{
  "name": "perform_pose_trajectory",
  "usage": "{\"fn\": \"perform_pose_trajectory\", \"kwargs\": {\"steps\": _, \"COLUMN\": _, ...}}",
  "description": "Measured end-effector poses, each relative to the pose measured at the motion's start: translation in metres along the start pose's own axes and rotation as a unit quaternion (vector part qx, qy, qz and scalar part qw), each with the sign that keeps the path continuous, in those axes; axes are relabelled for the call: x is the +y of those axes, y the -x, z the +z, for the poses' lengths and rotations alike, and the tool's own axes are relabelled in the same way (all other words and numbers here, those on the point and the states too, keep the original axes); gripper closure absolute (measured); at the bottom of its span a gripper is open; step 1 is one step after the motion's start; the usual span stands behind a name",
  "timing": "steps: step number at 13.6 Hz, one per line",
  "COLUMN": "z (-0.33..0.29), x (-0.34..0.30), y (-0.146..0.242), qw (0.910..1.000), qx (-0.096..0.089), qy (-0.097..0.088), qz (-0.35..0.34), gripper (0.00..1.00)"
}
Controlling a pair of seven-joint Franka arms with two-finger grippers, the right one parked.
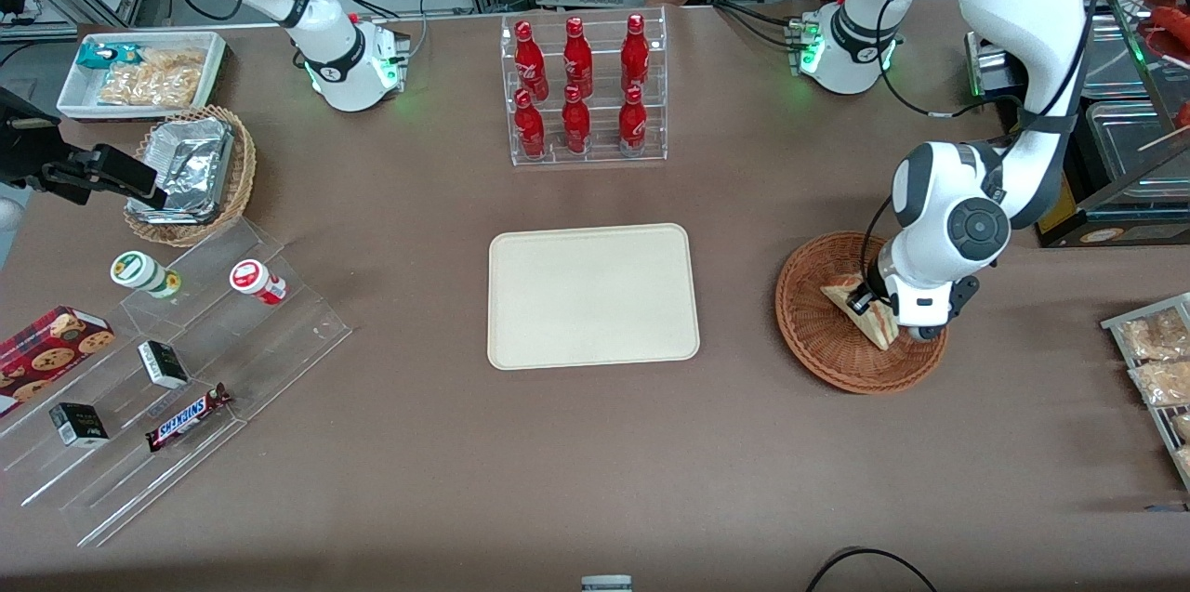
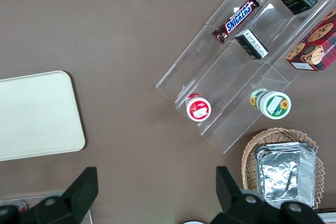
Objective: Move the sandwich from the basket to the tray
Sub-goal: 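Lift the sandwich and carry it over the cream tray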
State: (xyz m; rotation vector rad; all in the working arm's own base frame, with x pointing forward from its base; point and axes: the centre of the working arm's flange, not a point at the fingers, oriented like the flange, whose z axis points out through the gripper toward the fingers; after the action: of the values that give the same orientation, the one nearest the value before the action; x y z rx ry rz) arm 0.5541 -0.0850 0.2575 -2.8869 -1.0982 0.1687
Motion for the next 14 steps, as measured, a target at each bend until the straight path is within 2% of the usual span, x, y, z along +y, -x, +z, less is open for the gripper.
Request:
{"fn": "perform_pose_trajectory", "kwargs": {"steps": 3, "z": -0.047, "x": 0.011, "y": 0.001, "qw": 0.9979, "qx": -0.013, "qy": -0.014, "qz": 0.063, "gripper": 0.78}}
{"fn": "perform_pose_trajectory", "kwargs": {"steps": 5, "z": -0.077, "x": 0.028, "y": 0.015, "qw": 0.9919, "qx": -0.023, "qy": -0.024, "qz": 0.123, "gripper": 0.78}}
{"fn": "perform_pose_trajectory", "kwargs": {"steps": 7, "z": -0.090, "x": 0.054, "y": 0.040, "qw": 0.9808, "qx": -0.018, "qy": -0.022, "qz": 0.193, "gripper": 0.80}}
{"fn": "perform_pose_trajectory", "kwargs": {"steps": 8, "z": -0.091, "x": 0.068, "y": 0.057, "qw": 0.9739, "qx": -0.016, "qy": -0.021, "qz": 0.226, "gripper": 0.84}}
{"fn": "perform_pose_trajectory", "kwargs": {"steps": 10, "z": -0.086, "x": 0.098, "y": 0.094, "qw": 0.9635, "qx": -0.014, "qy": -0.025, "qz": 0.266, "gripper": 0.85}}
{"fn": "perform_pose_trajectory", "kwargs": {"steps": 12, "z": -0.079, "x": 0.126, "y": 0.125, "qw": 0.9571, "qx": -0.013, "qy": -0.026, "qz": 0.288, "gripper": 0.85}}
{"fn": "perform_pose_trajectory", "kwargs": {"steps": 14, "z": -0.068, "x": 0.155, "y": 0.153, "qw": 0.9540, "qx": -0.025, "qy": -0.017, "qz": 0.298, "gripper": 0.85}}
